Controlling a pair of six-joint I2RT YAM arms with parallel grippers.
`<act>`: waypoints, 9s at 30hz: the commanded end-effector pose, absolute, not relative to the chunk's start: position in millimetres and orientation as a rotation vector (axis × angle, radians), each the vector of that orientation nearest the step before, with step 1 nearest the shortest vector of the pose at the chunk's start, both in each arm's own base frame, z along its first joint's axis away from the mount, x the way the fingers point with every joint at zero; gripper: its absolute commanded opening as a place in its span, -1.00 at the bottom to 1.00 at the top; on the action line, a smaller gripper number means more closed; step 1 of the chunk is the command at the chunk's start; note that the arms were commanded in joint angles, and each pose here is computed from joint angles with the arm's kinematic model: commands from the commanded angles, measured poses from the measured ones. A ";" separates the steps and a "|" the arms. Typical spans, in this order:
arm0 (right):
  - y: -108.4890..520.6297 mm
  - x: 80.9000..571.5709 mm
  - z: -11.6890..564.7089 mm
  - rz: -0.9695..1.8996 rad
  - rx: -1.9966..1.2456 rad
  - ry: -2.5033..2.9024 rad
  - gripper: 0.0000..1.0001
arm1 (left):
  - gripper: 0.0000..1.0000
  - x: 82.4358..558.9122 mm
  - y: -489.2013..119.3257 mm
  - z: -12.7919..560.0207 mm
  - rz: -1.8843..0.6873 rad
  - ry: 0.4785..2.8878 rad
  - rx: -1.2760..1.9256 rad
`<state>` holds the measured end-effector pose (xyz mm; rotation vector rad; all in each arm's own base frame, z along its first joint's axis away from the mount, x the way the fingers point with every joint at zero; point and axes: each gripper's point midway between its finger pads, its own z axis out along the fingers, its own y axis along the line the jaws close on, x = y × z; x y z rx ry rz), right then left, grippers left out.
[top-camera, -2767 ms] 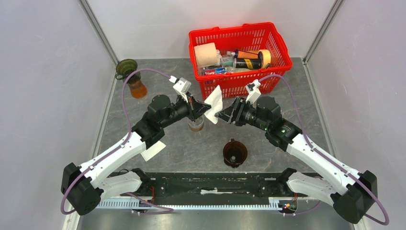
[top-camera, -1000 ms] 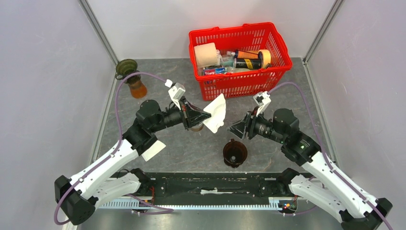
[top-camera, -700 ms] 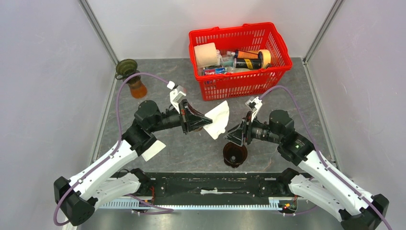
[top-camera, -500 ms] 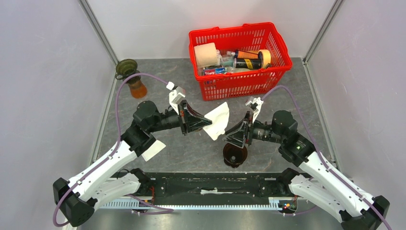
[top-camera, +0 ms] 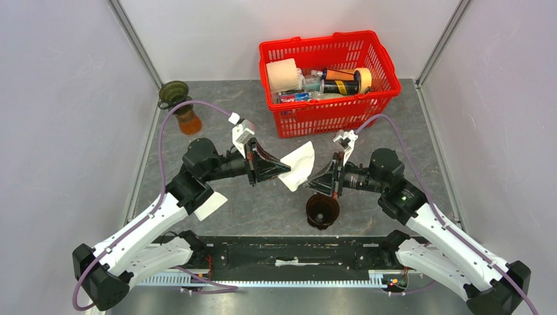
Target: Place the coffee filter in the dripper
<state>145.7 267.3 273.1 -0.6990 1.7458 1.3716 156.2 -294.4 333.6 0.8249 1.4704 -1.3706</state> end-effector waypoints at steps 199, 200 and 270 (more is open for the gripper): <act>270.9 133.2 346.9 1.316 -0.890 0.996 -1.00 | -0.96 139.9 -329.5 345.5 -1.942 1.402 0.747; 271.2 133.4 349.1 1.310 -0.891 0.970 -1.00 | -0.96 140.9 -330.4 343.9 -1.944 1.410 0.744; 211.4 161.9 299.4 1.124 -0.382 1.553 0.94 | -0.96 170.2 -323.9 331.0 -1.615 1.537 0.685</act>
